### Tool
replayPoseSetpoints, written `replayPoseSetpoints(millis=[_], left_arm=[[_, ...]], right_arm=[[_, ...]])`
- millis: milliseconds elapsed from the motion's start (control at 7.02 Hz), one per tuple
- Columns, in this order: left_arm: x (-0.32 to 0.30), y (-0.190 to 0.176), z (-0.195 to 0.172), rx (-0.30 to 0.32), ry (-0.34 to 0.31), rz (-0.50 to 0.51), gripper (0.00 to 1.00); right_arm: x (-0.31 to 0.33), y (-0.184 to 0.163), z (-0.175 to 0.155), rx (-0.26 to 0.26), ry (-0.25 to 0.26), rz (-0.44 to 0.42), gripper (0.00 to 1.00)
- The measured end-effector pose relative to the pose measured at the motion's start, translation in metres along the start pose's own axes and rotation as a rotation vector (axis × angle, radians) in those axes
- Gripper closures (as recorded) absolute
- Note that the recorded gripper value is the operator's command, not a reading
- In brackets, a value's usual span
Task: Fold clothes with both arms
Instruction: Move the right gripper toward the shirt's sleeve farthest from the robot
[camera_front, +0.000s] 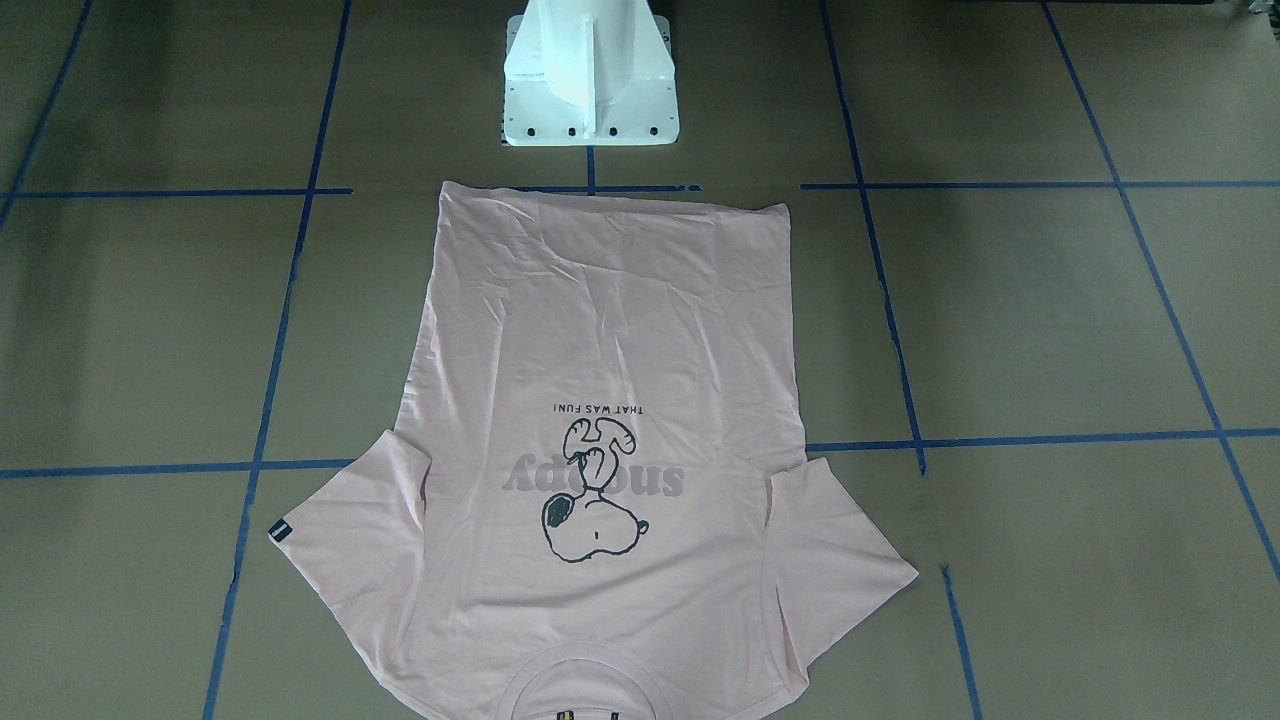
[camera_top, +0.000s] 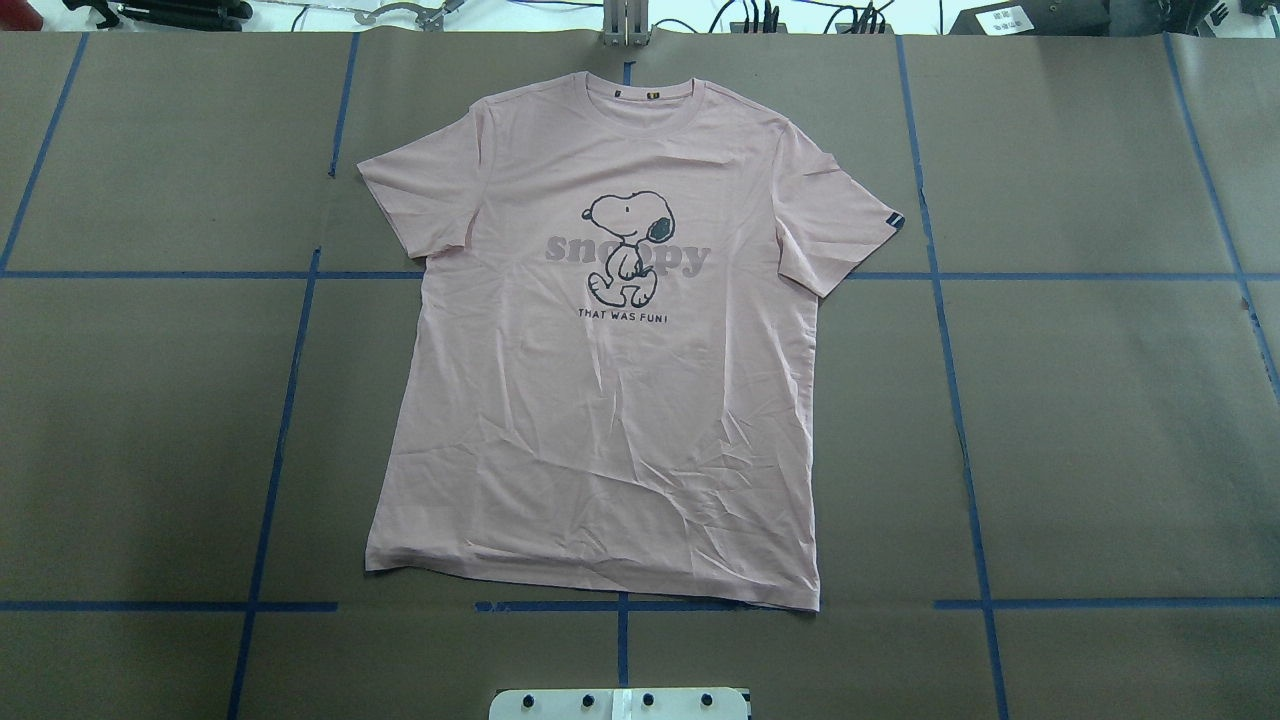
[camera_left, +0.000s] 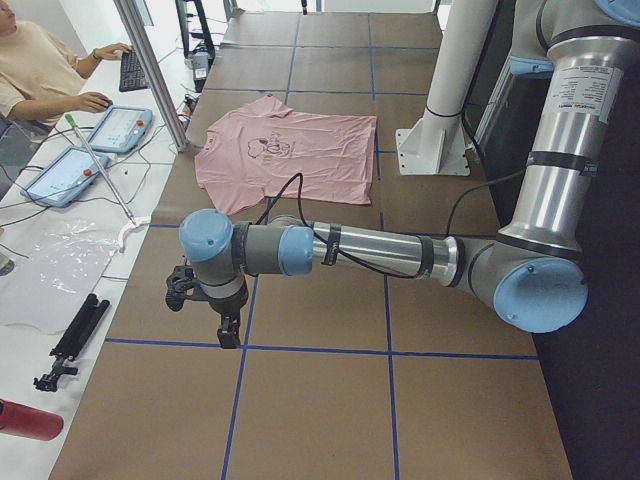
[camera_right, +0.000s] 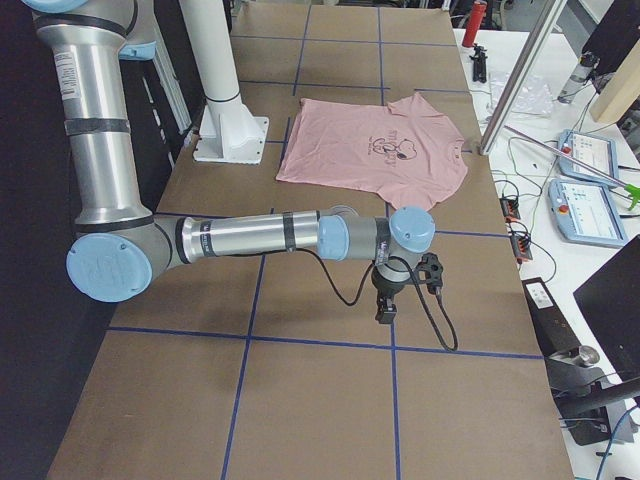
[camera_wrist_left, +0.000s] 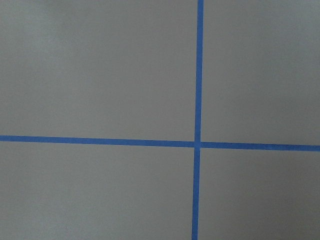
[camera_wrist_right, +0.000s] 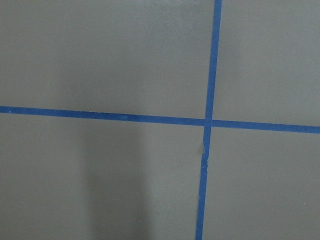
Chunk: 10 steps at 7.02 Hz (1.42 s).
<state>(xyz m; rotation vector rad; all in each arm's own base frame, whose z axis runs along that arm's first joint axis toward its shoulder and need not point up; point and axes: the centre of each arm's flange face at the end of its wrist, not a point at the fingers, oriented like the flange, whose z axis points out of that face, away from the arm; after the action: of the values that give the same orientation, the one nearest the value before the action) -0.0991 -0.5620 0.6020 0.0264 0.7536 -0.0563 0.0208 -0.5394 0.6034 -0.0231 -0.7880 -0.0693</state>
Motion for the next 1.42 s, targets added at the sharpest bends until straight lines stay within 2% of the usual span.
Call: replayPoseSetpoints(millis=[570, 712, 855, 1140, 1282, 1425], left_arm=[[0.004, 0.009, -0.002, 0.021, 0.022, 0.016, 0.0], [0.005, 0.011, -0.002, 0.023, 0.037, 0.017, 0.0], [0.011, 0.012, -0.007, 0.035, 0.048, 0.03, 0.0], [0.03, 0.015, -0.023, 0.084, 0.065, 0.081, 0.0], [0.033, 0.024, -0.025, 0.107, 0.075, 0.105, 0.0], [0.033, 0.032, -0.023, 0.133, 0.086, 0.134, 0.0]], right_arm=[[0.009, -0.007, 0.013, 0.053, 0.0, -0.046, 0.0], [-0.002, -0.016, 0.012, 0.06, -0.004, -0.023, 0.0], [-0.033, -0.033, 0.013, 0.063, -0.009, -0.001, 0.0], [-0.11, -0.064, 0.031, 0.048, -0.029, -0.072, 0.0], [-0.164, -0.08, 0.043, 0.044, -0.046, -0.125, 0.0], [-0.232, -0.092, 0.057, 0.033, -0.065, -0.126, 0.0]])
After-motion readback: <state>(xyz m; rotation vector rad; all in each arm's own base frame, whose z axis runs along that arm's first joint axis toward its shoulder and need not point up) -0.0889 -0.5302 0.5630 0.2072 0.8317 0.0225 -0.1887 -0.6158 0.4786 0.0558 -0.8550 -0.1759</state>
